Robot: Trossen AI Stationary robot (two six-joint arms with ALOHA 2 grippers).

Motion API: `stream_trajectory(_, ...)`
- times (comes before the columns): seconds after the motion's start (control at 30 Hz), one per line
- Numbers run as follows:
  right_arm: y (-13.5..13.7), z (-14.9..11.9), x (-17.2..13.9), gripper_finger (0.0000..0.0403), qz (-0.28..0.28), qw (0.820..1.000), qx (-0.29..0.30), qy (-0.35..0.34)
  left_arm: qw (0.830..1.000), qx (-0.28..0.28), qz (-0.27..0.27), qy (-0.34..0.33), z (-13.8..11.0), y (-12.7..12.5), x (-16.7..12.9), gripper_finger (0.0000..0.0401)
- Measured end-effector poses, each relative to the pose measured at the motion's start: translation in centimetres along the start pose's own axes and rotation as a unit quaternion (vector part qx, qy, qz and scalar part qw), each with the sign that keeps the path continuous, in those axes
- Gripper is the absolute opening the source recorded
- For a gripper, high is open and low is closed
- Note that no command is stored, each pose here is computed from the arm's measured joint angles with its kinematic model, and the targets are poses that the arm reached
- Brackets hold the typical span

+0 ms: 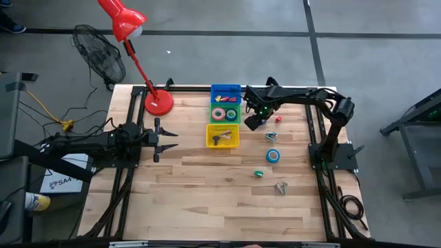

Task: Pick and place Stapler, Stapler remover, tape
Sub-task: Put the blue tape into the green bin

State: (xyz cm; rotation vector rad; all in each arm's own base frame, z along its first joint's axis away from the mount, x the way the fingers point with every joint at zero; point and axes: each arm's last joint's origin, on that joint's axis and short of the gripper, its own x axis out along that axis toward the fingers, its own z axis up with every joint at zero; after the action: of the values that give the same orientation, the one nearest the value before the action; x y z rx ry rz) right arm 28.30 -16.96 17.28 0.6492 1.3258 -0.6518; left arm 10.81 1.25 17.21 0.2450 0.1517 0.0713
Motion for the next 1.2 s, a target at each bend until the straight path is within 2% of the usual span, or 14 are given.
stream_trajectory(0.4, 0.7, 0.4, 2.5, 0.0177, -0.016, 0.999, -0.041, 0.009, 1.0, 0.0, 0.0, 0.0, 0.0, 0.0, 0.0, 0.0172)
stream_trajectory(0.67, 0.7, 0.4, 2.6, 0.0171, -0.026, 0.997, -0.066, 0.008, 1.0, 0.0, 0.0, 0.0, 0.0, 0.0, 0.0, 0.0172)
stream_trajectory(0.83, 0.6, 0.4, 2.5, 0.0137, -0.027, 0.997, -0.078, 0.01, 1.0, 0.0, 0.0, 0.0, 0.0, 0.0, 0.0, 0.0172)
stream_trajectory(1.2, 0.7, 0.4, 2.5, 0.003, -0.015, 0.993, -0.114, 0.013, 1.0, 0.0, 0.0, 0.0, 0.0, 0.0, 0.0, 0.0172)
